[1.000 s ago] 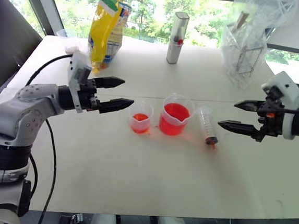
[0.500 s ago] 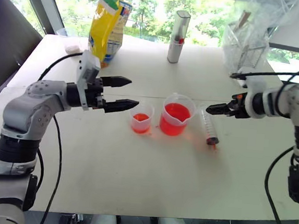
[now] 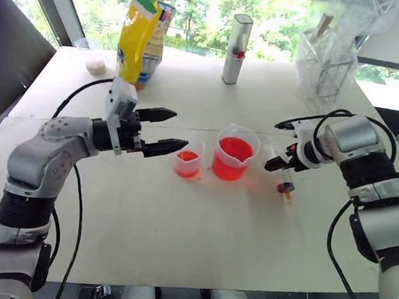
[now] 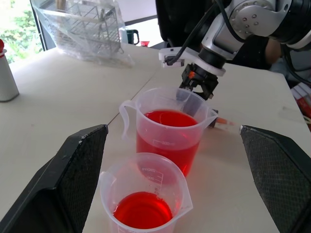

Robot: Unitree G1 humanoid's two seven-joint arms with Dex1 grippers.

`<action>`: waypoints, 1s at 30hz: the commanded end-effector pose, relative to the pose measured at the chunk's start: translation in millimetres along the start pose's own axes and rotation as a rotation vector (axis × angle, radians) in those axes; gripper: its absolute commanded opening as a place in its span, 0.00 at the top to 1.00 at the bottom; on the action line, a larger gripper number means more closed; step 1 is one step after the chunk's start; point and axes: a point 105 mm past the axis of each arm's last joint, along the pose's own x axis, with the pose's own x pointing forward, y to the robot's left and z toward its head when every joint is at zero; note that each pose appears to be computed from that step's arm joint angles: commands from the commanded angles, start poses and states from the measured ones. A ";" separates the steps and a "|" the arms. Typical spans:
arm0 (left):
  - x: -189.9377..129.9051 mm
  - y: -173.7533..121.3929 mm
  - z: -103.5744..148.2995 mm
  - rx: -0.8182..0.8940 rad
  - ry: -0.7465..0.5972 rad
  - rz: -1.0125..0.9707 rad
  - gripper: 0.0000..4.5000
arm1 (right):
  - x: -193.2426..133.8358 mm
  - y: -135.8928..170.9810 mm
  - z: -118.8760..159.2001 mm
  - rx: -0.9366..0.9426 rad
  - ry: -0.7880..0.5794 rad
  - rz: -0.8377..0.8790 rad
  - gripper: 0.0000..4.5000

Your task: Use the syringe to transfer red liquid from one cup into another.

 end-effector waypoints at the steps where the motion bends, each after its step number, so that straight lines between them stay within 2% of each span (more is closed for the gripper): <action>1: -4.4 -1.2 11.6 0.043 -0.039 0.019 0.00 | -7.2 0.8 15.5 -0.033 -0.039 -0.016 0.13; 2: -4.4 -0.8 11.7 0.044 -0.041 0.022 0.00 | -5.7 1.8 15.2 -0.037 -0.035 -0.015 0.21; 6: -3.7 -0.1 11.2 0.049 -0.042 0.027 0.00 | -1.9 3.5 14.1 -0.046 -0.027 -0.016 0.65; 7: -3.3 0.2 11.2 0.050 -0.042 0.027 0.00 | -1.6 3.5 13.7 -0.046 -0.026 -0.019 0.70; 11: -2.0 2.7 14.1 0.058 -0.045 0.024 0.00 | -11.8 -0.3 13.9 -0.037 -0.049 -0.045 0.70; 13: -1.6 5.1 17.9 0.061 -0.051 0.021 0.00 | -26.7 -6.1 21.9 -0.077 -0.125 -0.090 0.70; 19: 5.5 12.7 32.0 0.075 -0.077 -0.018 0.00 | -101.6 1.5 68.8 -0.207 -0.656 -0.160 0.70; 23: 16.3 21.1 49.0 0.073 -0.116 -0.059 0.00 | -153.6 24.0 83.0 -0.197 -1.028 -0.097 0.70; 27: 24.5 29.4 63.7 0.091 -0.136 -0.100 0.00 | -179.8 53.5 84.7 -0.211 -1.261 0.012 0.70; 30: 35.0 32.5 79.2 0.107 -0.155 -0.151 0.00 | -177.8 75.8 79.6 -0.191 -1.384 0.086 0.70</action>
